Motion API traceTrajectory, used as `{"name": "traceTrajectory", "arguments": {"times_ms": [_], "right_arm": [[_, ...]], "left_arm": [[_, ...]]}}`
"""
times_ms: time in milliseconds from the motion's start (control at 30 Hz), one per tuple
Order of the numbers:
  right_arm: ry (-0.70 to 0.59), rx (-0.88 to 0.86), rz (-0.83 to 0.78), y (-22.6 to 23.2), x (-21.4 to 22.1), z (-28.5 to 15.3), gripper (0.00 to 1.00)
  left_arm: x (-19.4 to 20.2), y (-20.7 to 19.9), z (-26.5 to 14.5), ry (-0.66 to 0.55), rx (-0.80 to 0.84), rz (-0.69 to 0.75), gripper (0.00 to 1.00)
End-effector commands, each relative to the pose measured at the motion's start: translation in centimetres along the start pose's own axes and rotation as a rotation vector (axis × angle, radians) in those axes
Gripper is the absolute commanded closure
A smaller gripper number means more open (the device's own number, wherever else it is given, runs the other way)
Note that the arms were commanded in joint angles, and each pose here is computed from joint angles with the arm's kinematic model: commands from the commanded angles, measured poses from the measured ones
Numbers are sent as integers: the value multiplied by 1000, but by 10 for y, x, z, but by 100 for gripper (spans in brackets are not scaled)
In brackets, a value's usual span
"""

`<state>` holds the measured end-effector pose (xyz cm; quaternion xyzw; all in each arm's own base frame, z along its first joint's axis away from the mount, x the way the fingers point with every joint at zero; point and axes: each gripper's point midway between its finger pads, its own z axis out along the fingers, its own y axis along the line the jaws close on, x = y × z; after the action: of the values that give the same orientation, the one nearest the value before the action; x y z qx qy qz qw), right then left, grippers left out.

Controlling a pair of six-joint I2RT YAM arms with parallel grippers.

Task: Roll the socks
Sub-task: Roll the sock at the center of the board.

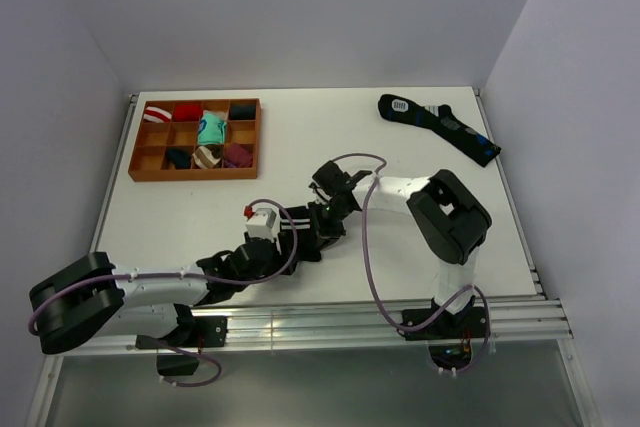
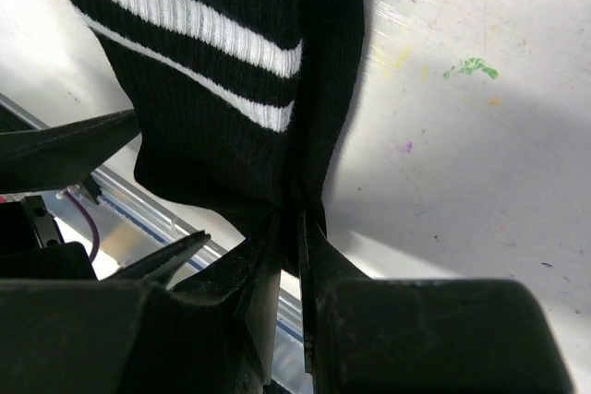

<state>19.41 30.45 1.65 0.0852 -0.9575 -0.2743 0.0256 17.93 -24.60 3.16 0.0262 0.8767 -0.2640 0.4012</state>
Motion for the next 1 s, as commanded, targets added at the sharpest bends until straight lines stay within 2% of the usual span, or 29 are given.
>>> {"name": "traceTrajectory", "arguments": {"times_ms": [0,400,967], "right_arm": [[16,62,-2,-14,-3,7,82],[87,51,10,-11,2,10,82],[86,22,13,-13,9,13,81]], "left_arm": [[-4,-10,2,-17,45,-5,33],[5,1,11,7,-22,-26,40],[14,19,20,78,-169,-31,51]]}}
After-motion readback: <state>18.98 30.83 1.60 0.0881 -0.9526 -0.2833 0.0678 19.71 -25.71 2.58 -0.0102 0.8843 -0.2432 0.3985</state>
